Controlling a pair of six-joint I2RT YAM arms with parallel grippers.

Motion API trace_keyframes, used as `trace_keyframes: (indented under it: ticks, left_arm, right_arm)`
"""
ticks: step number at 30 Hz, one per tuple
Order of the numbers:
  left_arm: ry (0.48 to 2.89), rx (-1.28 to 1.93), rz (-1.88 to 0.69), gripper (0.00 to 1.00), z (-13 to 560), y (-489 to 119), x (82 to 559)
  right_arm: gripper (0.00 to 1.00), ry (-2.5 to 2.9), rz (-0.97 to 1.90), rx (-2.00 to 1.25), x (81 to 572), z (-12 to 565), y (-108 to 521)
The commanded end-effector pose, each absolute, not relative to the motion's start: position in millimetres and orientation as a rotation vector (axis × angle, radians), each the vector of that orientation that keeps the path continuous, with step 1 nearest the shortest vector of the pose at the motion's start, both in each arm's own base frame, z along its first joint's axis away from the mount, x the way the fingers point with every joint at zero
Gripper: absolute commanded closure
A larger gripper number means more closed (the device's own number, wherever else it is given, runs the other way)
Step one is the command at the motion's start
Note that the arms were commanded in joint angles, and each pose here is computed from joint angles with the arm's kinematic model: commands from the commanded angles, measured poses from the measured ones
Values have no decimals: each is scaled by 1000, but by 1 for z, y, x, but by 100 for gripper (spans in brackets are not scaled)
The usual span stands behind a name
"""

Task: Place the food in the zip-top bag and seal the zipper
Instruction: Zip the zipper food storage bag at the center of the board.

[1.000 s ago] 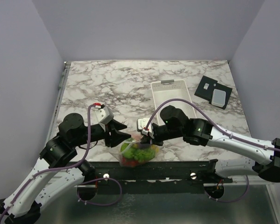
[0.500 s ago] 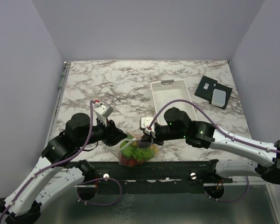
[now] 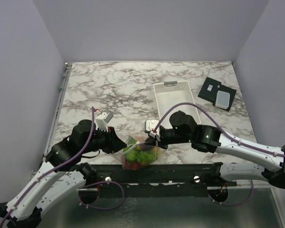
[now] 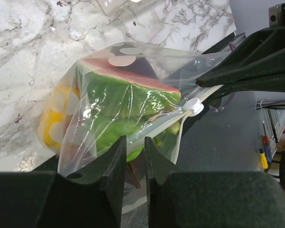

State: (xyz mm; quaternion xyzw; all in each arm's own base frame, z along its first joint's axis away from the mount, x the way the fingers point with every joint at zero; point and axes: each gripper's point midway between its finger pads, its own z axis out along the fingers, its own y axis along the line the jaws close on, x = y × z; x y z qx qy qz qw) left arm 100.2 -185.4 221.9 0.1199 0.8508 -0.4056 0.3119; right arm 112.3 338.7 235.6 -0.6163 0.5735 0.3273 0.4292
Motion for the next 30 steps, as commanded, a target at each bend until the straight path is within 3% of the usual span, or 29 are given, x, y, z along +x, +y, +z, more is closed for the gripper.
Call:
trace_keyframes:
  ticks: [1, 12, 30]
  left_arm:
    - [2323, 241, -1084, 78, 215, -187, 98]
    - [2294, 235, -1130, 79, 256, -191, 97]
    - [2413, 137, -1210, 92, 223, -189, 76]
  right_arm:
    - [99, 1393, 819, -1472, 117, 249, 341]
    - [99, 1426, 814, -1465, 120, 238, 343]
    - [99, 1433, 801, -1441, 123, 236, 342]
